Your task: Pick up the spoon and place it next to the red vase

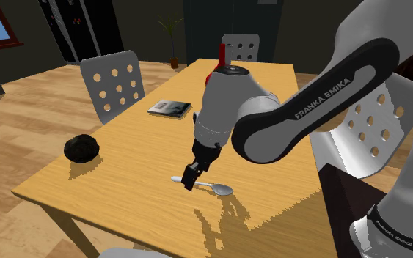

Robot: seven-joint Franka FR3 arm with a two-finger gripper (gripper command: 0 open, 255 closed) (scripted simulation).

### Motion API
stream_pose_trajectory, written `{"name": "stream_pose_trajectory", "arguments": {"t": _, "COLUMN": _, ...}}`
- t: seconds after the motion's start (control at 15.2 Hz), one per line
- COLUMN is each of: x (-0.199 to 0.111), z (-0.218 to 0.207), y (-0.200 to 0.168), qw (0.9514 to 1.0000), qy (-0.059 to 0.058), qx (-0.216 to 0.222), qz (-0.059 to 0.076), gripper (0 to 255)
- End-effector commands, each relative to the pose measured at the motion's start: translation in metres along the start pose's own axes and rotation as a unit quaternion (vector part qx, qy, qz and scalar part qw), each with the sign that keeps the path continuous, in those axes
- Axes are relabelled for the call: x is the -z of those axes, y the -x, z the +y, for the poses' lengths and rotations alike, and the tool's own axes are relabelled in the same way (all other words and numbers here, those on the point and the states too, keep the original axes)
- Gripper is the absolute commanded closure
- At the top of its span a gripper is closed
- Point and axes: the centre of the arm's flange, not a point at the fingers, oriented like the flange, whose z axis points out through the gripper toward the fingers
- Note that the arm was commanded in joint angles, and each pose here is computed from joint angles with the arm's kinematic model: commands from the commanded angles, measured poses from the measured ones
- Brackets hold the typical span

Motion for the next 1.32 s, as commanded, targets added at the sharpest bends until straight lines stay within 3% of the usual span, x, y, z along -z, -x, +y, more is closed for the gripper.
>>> {"name": "stream_pose_trajectory", "arguments": {"t": 0.0, "x": -0.0136, "z": -0.0004, "y": -0.0001, "qw": 1.0, "qy": 0.0, "qx": 0.0, "qz": 0.0, "gripper": 0}}
{"name": "stream_pose_trajectory", "arguments": {"t": 0.53, "x": -0.0136, "z": -0.0004, "y": -0.0001, "qw": 1.0, "qy": 0.0, "qx": 0.0, "qz": 0.0, "gripper": 0}}
{"name": "stream_pose_trajectory", "arguments": {"t": 0.59, "x": -0.0136, "z": -0.0004, "y": -0.0001, "qw": 1.0, "qy": 0.0, "qx": 0.0, "qz": 0.0, "gripper": 255}}
{"name": "stream_pose_trajectory", "arguments": {"t": 1.25, "x": -0.0085, "z": -0.001, "y": -0.0012, "qw": 1.0, "qy": 0.0, "qx": 0.0, "qz": 0.0, "gripper": 255}}
